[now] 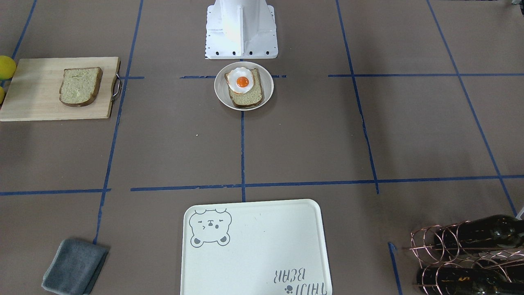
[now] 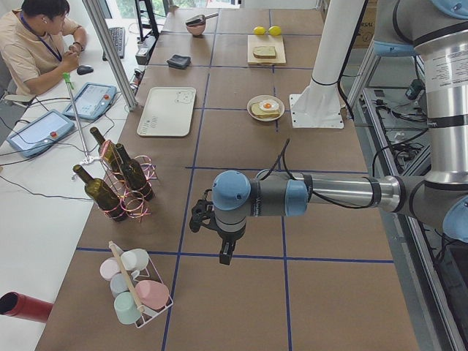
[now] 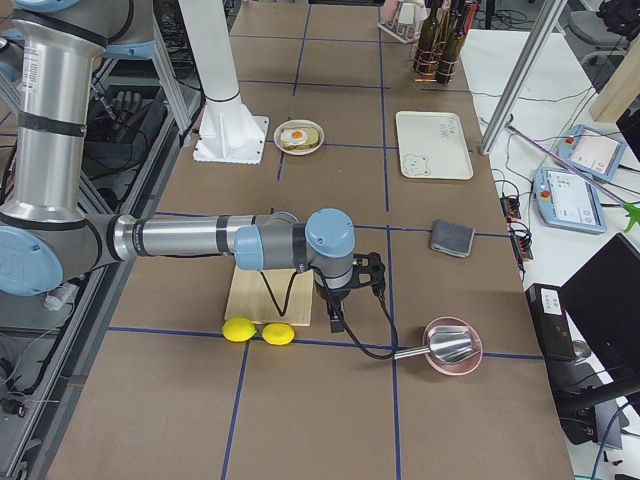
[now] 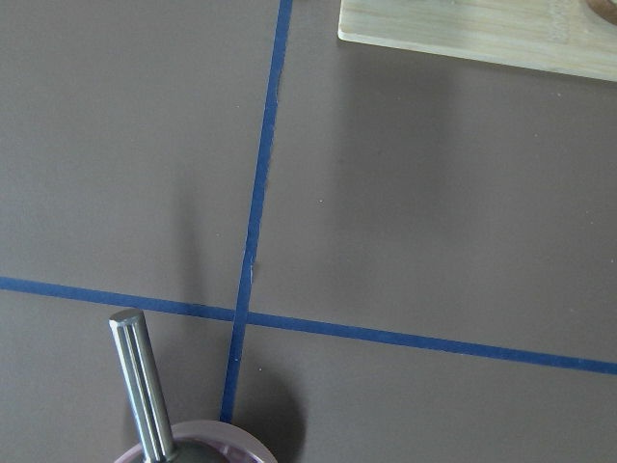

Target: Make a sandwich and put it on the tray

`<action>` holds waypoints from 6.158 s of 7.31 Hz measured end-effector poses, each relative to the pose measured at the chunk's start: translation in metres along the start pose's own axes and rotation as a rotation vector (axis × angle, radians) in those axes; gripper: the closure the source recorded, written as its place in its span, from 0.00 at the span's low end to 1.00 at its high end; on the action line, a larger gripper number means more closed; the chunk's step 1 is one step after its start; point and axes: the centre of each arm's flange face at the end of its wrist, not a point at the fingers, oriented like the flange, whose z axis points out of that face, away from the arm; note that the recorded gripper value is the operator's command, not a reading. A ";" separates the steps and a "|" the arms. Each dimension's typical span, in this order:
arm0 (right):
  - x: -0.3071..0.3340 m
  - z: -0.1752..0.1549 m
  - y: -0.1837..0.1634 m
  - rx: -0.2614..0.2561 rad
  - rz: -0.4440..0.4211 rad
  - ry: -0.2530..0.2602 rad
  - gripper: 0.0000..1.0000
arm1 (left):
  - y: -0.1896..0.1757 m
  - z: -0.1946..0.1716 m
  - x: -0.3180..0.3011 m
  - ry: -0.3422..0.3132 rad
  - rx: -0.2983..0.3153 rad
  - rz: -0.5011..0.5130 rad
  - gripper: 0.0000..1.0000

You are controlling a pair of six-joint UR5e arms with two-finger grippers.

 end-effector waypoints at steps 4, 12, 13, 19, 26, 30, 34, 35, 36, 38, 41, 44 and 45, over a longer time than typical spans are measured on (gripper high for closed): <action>-0.020 0.007 -0.003 0.026 -0.077 -0.069 0.00 | 0.000 0.000 0.000 0.000 -0.001 -0.001 0.00; -0.167 0.115 0.093 0.077 0.027 -0.234 0.14 | 0.000 0.000 0.000 0.001 0.000 0.000 0.00; -0.172 0.121 0.106 0.082 0.043 -0.241 0.18 | 0.000 0.000 0.000 0.002 0.000 0.000 0.00; -0.203 0.164 0.135 0.056 0.031 -0.213 0.37 | -0.001 0.002 0.003 0.032 0.004 0.000 0.00; -0.197 0.178 0.143 0.044 0.020 -0.203 0.69 | -0.001 0.002 0.003 0.032 0.004 0.000 0.00; -0.198 0.178 0.143 0.043 0.019 -0.207 0.68 | -0.001 0.002 0.003 0.032 0.003 -0.001 0.00; -0.201 0.180 0.146 0.032 0.011 -0.209 0.68 | -0.001 0.002 0.003 0.032 0.003 -0.002 0.00; -0.201 0.181 0.146 0.029 0.009 -0.210 0.78 | -0.001 0.002 0.003 0.032 0.003 -0.002 0.00; -0.202 0.182 0.147 0.028 0.008 -0.210 1.00 | -0.001 0.002 0.003 0.032 0.003 -0.002 0.00; -0.202 0.182 0.147 0.027 0.006 -0.210 1.00 | -0.001 0.002 0.003 0.032 0.003 -0.001 0.00; -0.202 0.182 0.147 0.025 0.003 -0.213 1.00 | -0.001 0.002 0.003 0.032 0.002 -0.002 0.00; -0.211 0.172 0.149 -0.006 -0.029 -0.302 1.00 | -0.001 0.002 0.003 0.032 0.002 -0.002 0.00; -0.217 0.167 0.145 -0.008 -0.040 -0.340 1.00 | -0.001 0.002 0.003 0.032 0.002 -0.002 0.00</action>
